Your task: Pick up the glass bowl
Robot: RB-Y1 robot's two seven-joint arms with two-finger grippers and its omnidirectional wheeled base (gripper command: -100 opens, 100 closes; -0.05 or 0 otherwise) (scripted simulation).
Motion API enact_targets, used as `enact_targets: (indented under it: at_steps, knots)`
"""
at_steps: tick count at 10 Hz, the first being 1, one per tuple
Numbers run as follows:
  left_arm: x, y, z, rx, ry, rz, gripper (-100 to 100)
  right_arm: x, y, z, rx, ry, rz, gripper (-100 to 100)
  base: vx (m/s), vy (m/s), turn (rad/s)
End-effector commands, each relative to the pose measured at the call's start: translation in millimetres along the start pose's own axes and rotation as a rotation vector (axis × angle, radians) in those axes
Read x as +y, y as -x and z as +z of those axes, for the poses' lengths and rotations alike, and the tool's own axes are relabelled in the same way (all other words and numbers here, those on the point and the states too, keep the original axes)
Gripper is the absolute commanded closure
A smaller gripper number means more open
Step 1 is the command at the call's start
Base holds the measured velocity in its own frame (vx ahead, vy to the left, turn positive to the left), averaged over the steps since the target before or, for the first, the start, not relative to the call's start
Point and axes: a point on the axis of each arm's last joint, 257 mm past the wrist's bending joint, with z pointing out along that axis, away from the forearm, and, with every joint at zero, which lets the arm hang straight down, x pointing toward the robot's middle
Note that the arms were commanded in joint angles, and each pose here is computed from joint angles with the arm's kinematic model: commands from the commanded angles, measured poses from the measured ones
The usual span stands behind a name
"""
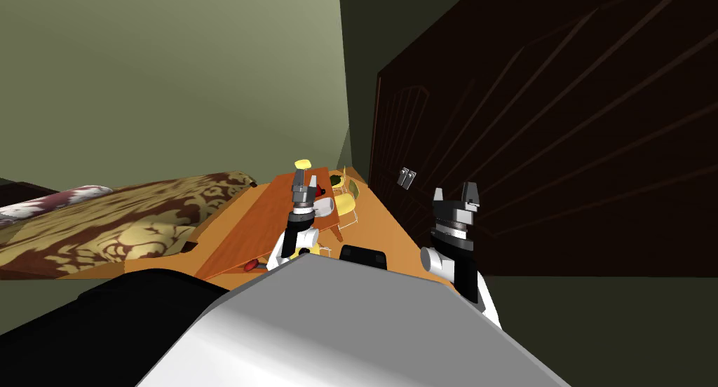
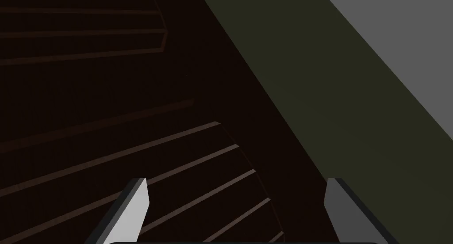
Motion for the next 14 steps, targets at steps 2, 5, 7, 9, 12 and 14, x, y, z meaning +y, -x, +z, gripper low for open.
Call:
enact_targets:
  at_steps: [2, 5, 7, 9, 12, 14]
  knots:
    - [15, 2.7, -0.3, 0.037, 0.05, 0.039, -100, 0, 0, 0.0, 0.0, 0.0, 0.0, 0, 0.026, -0.101, 0.078]
    - [37, 11.8, -2.7, 0.042, 0.126, 0.07, -100, 0, 0, 0.0, 0.0, 0.0, 0.0, 0, 0.035, -0.184, 0.089]
    - [55, 21.2, -5.9, 0.035, 0.19, 0.089, -100, 0, 0, 0.0, 0.0, 0.0, 0.0, 0, 0.052, -0.173, 0.099]
    - [68, 26.9, -8.6, 0.029, 0.233, 0.098, -100, 0, 0, 0.0, 0.0, 0.0, 0.0, 0, 0.017, -0.109, 0.054]
    - [91, 39.6, -15.7, 0.013, 0.32, 0.111, -100, 0, 0, 0.0, 0.0, 0.0, 0.0, 0, 0.037, -0.154, 0.08]
    - [114, 53.0, -24.4, -0.006, 0.4, 0.118, -100, 0, 0, 0.0, 0.0, 0.0, 0.0, 0, 0.037, -0.107, 0.1]
